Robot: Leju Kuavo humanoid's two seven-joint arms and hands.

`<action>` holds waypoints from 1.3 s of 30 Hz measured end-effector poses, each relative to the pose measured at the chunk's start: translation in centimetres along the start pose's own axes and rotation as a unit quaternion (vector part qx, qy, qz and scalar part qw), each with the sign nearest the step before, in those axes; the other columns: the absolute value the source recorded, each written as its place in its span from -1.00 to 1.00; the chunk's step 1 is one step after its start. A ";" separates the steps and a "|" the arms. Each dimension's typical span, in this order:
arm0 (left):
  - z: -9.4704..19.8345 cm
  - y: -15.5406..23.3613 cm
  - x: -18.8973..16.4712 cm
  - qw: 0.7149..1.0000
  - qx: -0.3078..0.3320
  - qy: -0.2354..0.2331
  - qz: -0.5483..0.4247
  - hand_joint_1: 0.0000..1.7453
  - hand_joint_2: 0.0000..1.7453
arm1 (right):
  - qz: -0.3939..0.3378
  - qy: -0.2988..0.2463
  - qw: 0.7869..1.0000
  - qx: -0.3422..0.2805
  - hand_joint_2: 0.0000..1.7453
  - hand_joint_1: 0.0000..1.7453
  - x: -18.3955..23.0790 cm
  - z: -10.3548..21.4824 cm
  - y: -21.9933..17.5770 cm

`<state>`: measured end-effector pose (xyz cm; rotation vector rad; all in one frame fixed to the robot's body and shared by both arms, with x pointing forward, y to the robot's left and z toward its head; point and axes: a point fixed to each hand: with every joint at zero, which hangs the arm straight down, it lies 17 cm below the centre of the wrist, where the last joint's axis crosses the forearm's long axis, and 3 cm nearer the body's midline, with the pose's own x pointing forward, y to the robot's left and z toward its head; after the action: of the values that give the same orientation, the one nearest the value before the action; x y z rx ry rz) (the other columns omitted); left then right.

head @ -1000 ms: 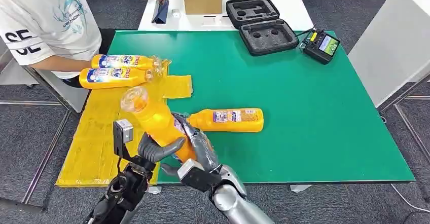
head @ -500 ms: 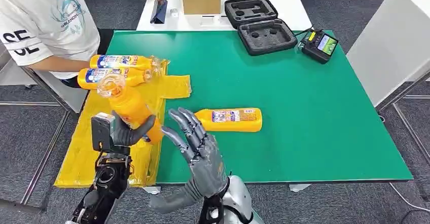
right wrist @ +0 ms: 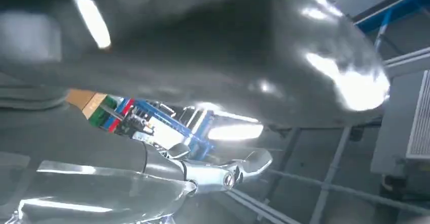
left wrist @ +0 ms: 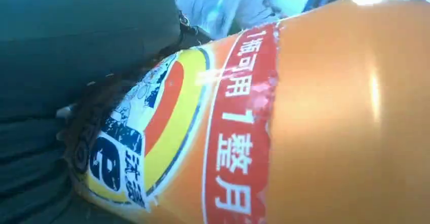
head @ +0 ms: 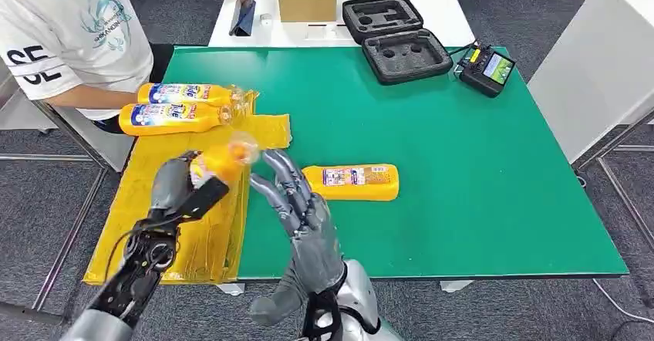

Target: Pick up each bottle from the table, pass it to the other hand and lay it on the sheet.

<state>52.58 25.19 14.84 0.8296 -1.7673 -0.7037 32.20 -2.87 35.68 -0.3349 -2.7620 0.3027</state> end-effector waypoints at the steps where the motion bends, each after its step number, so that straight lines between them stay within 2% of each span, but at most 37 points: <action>1: -0.3 -0.5 -0.4 0.999 -0.016 0.000 -0.028 0.96 1.00 | -0.003 -0.001 1.000 0.002 -1.00 -1.00 0.1 -0.2 0.2; 6: -0.6 -3.7 -2.4 0.983 -0.104 0.008 -0.152 0.98 1.00 | -0.018 0.001 1.000 0.013 -1.00 -1.00 -0.1 -0.7 1.2; 20: 1.0 -7.7 -5.8 0.952 -0.224 0.032 -0.205 1.00 1.00 | -0.028 0.009 0.999 0.038 -1.00 -1.00 -0.7 0.0 3.0; 22: 0.9 -7.9 -6.0 0.951 -0.235 0.035 -0.199 0.54 1.00 | -0.029 0.011 0.999 0.040 -1.00 -1.00 -0.8 0.2 3.1; 23: 0.9 -8.0 -6.1 0.950 -0.239 0.036 -0.198 -0.14 1.00 | -0.029 0.012 0.999 0.041 -1.00 -1.00 -0.9 0.2 3.2; 24: 0.9 -8.0 -6.3 0.949 -0.243 0.038 -0.197 -0.46 1.00 | -0.029 0.013 0.999 0.042 -1.00 -1.00 -1.0 0.3 3.3; 25: 0.9 -8.1 -6.4 0.948 -0.248 0.042 -0.193 -0.92 1.00 | -0.031 0.015 0.998 0.043 -1.00 -1.00 -1.0 0.3 3.3; 26: 0.8 -8.2 -6.5 0.948 -0.253 0.045 -0.189 -1.00 1.00 | -0.033 0.016 0.998 0.046 -1.00 -1.00 -1.1 0.4 3.4; 29: 1.1 -8.5 -7.1 0.947 -0.272 0.057 -0.161 -1.00 1.00 | -0.040 0.021 0.998 0.053 -1.00 -1.00 -1.3 0.6 3.9; 30: 1.2 -8.8 -7.0 0.947 -0.283 0.056 -0.145 -1.00 -1.00 | -0.042 0.024 0.997 0.055 -1.00 -1.00 -1.4 0.8 4.0; 34: 1.9 -9.6 -6.7 0.945 -0.313 0.055 -0.074 -1.00 -1.00 | -0.047 0.031 0.996 0.062 -1.00 -1.00 -1.9 1.5 4.5; 39: 2.0 -9.6 -6.6 0.945 -0.320 0.059 -0.042 -1.00 -1.00 | -0.047 0.036 0.996 0.068 -1.00 -1.00 -2.2 2.0 4.9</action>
<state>54.34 24.97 3.11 0.4839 -1.2758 -1.1752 34.45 0.82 31.95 -0.1756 -2.6597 0.4438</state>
